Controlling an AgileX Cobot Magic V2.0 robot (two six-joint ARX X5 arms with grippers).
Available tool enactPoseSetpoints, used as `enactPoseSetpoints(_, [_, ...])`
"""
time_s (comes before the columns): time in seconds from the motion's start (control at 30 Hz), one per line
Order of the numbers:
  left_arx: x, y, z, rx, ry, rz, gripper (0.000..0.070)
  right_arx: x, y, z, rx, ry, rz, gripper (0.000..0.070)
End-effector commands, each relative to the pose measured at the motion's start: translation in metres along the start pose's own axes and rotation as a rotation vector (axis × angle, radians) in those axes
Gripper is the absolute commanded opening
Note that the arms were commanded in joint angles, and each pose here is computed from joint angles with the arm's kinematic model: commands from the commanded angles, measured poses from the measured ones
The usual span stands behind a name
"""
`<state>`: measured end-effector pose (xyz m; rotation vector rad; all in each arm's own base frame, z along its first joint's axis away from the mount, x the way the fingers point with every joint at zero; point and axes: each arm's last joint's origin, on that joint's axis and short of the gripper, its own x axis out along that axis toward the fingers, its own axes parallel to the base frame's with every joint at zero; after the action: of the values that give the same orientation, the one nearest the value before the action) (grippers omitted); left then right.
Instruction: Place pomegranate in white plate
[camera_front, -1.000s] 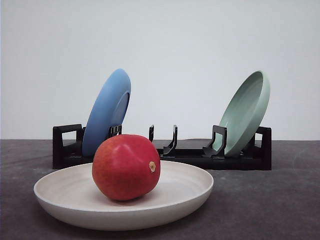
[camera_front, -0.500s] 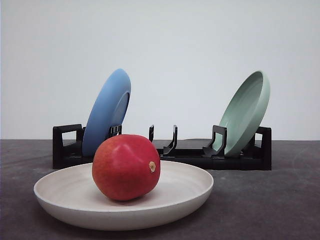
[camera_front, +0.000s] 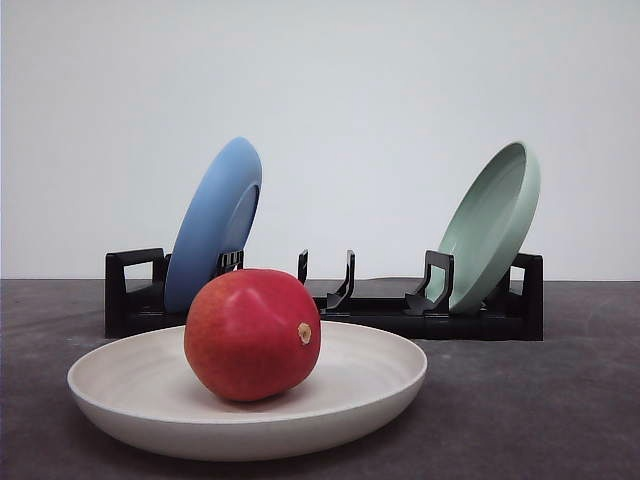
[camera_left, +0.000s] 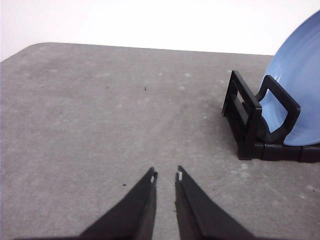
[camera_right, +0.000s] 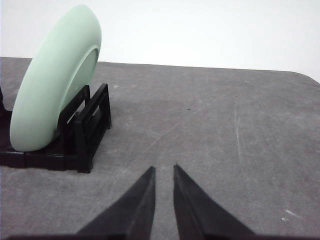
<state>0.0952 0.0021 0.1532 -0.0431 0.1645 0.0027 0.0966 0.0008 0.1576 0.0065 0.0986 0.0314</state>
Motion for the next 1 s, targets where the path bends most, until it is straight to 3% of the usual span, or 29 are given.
enactPoseSetpoints(0.0, [0.0010,0.0001,-0.0031,0.001,0.007,-0.001,0.0052,0.0003,-0.0002,-0.0005,0.011,-0.005,-0.003,0.0062])
enactPoseSetpoints(0.97, [0.0010,0.0002,-0.0031,0.001,0.007,0.000,0.0052,0.0003,-0.0002,-0.0005,0.011,-0.005,-0.003,0.0062])
